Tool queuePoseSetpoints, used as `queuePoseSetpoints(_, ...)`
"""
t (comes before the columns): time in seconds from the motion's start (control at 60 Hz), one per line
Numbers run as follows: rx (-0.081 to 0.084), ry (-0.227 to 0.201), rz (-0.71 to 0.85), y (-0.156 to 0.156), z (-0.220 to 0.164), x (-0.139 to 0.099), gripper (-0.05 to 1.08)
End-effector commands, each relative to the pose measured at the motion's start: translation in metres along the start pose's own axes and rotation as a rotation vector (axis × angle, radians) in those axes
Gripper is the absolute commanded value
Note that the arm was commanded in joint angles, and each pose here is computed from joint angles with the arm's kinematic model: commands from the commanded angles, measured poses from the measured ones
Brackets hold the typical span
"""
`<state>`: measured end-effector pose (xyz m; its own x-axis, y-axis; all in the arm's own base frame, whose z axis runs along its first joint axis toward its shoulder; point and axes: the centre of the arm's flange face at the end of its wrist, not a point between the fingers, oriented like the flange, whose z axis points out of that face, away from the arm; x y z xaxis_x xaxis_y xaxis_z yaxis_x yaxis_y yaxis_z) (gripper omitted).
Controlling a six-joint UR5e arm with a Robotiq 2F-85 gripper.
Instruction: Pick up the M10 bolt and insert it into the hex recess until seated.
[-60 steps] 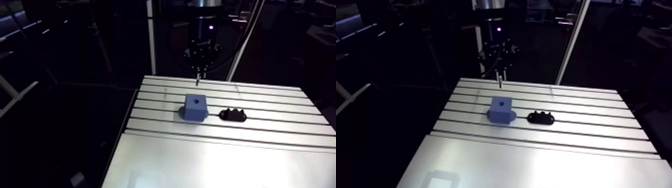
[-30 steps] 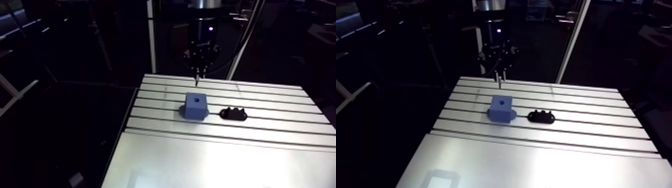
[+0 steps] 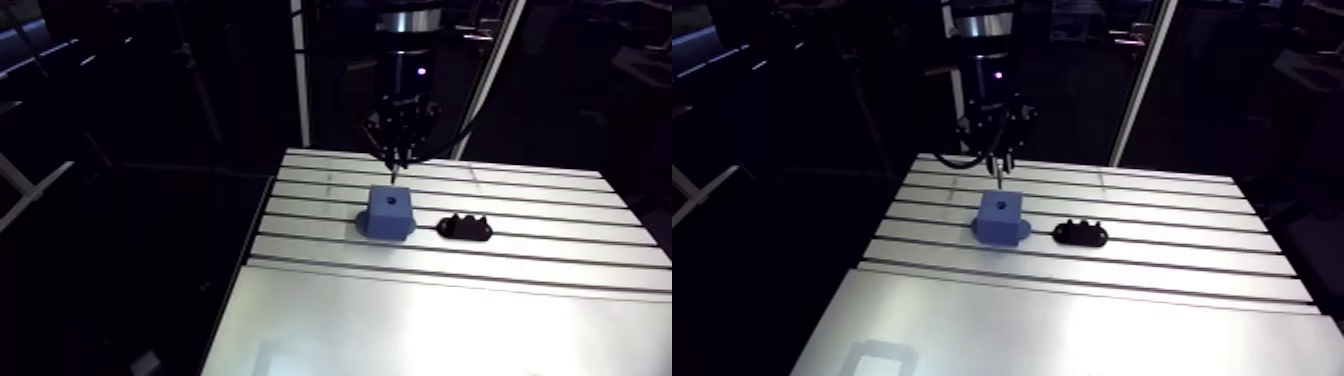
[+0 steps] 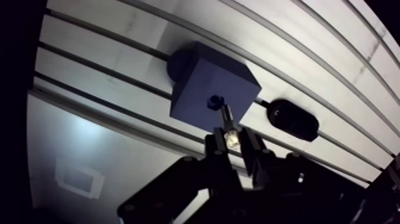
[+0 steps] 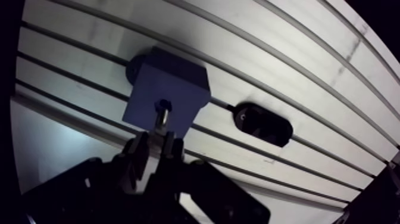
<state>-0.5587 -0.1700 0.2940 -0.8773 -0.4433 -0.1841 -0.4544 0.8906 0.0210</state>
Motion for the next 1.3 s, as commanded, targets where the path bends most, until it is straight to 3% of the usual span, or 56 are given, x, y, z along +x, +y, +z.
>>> queuePoseSetpoints(0.017, 0.003, -0.008, -0.004, 0.0, 0.005, -0.002, 0.79)
queuePoseSetpoints(0.167, 0.007, -0.014, -0.011, -0.001, 0.009, -0.003, 0.8)
queuePoseSetpoints(0.333, -0.001, 0.011, -0.01, 0.0, 0.009, -0.001, 0.8)
queuePoseSetpoints(1.3, 0.011, -0.006, -0.012, -0.004, 0.019, -0.006, 0.8)
